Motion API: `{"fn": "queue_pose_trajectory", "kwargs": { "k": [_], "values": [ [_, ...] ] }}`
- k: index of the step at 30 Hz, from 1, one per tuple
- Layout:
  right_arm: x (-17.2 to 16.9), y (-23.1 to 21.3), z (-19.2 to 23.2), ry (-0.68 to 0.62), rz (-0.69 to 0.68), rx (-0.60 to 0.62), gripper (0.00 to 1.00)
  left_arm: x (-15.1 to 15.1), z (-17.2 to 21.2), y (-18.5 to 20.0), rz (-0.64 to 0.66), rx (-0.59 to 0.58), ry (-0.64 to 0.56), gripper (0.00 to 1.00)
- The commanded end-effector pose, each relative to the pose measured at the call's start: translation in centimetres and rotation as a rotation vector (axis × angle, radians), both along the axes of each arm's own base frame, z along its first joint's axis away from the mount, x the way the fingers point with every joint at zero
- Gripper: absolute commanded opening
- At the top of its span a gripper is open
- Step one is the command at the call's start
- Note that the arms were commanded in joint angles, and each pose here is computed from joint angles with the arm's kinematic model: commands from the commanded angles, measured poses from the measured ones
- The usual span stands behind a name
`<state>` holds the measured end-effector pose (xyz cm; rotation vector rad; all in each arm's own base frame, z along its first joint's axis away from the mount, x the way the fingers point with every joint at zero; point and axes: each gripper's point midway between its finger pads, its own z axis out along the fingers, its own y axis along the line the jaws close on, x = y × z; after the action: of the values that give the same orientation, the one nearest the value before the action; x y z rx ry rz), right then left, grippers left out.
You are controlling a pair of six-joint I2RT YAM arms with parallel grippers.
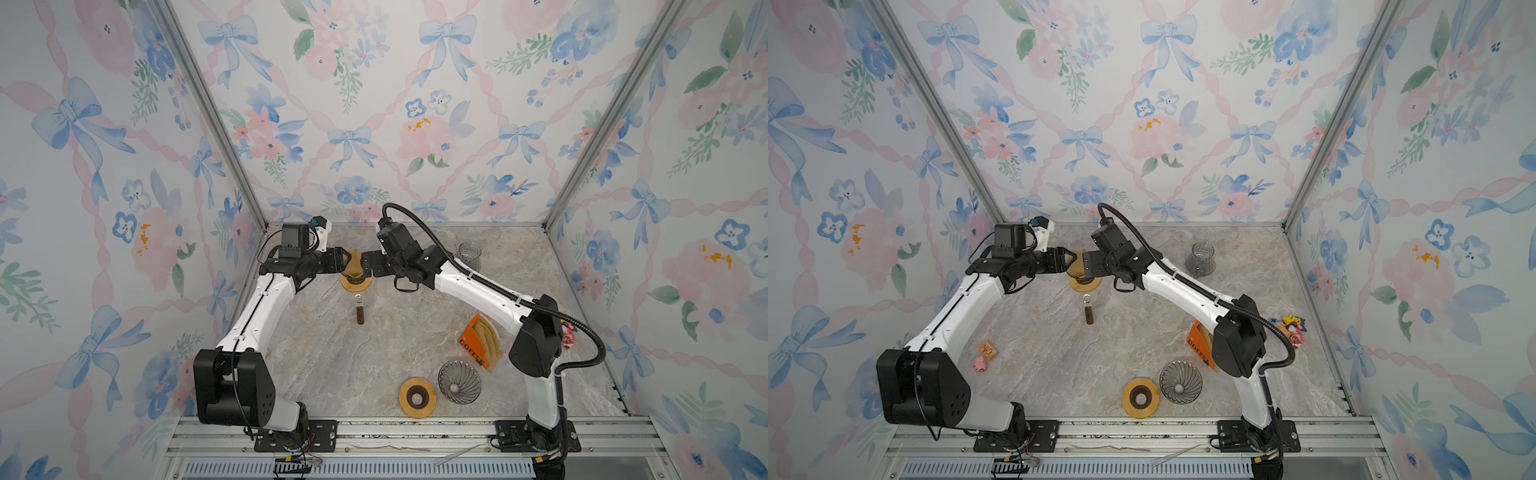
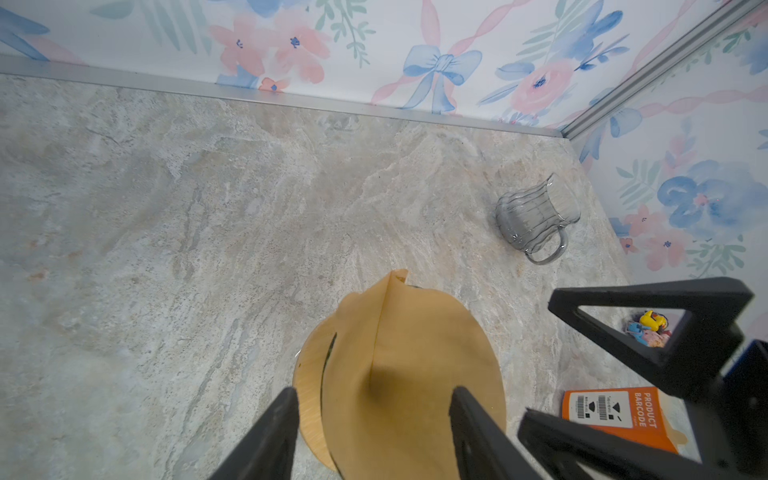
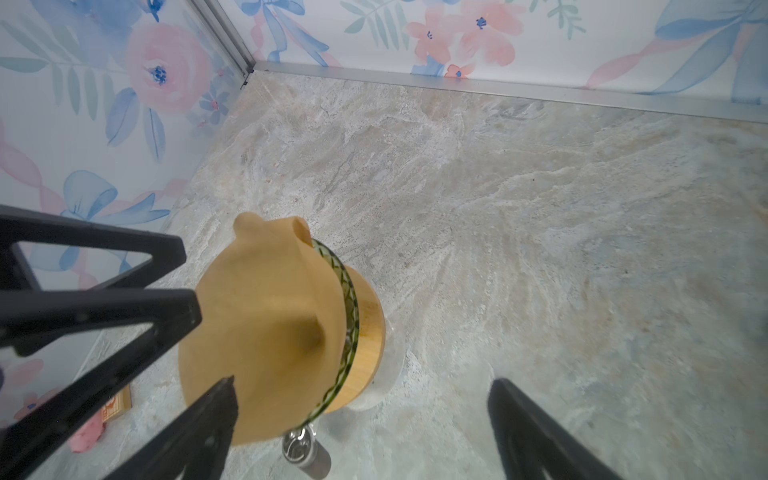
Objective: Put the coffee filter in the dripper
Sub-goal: 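Open both grippers and lift them off the filter rim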
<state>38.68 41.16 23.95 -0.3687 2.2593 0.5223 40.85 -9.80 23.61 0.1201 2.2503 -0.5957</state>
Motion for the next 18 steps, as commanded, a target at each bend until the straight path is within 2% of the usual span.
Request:
{"fn": "queue_pose_trajectory", "kwargs": {
  "k": [1, 8, 13, 15, 18],
  "values": [
    [-1.7, -1.1, 2.6, -0.067, 0.015, 0.024, 0.96, -1.1, 1.6, -1.1, -0.025, -0.035, -0.047, 0.61],
    [-6.7, -5.6, 1.9, -0.093, 0.004, -0.093, 0.96, -5.9, 2.9, -4.2, -0.102, -0.04, -0.098, 0.61],
    [-9.4, -10.8, 0.4, -0.065, -0.047, -0.156, 0.96, -9.7, 3.2, -7.5, -0.205, -0.07, -0.115, 0.62],
    [-10.5, -12.8, -0.3, -0.052, -0.063, -0.173, 0.96, -11.0, 3.7, -9.3, -0.264, -0.085, -0.13, 0.7],
    [-11.7, -15.8, -1.1, -0.038, -0.111, -0.186, 0.96, -11.9, 4.5, -11.7, -0.323, -0.103, -0.158, 0.95]
  ]
}}
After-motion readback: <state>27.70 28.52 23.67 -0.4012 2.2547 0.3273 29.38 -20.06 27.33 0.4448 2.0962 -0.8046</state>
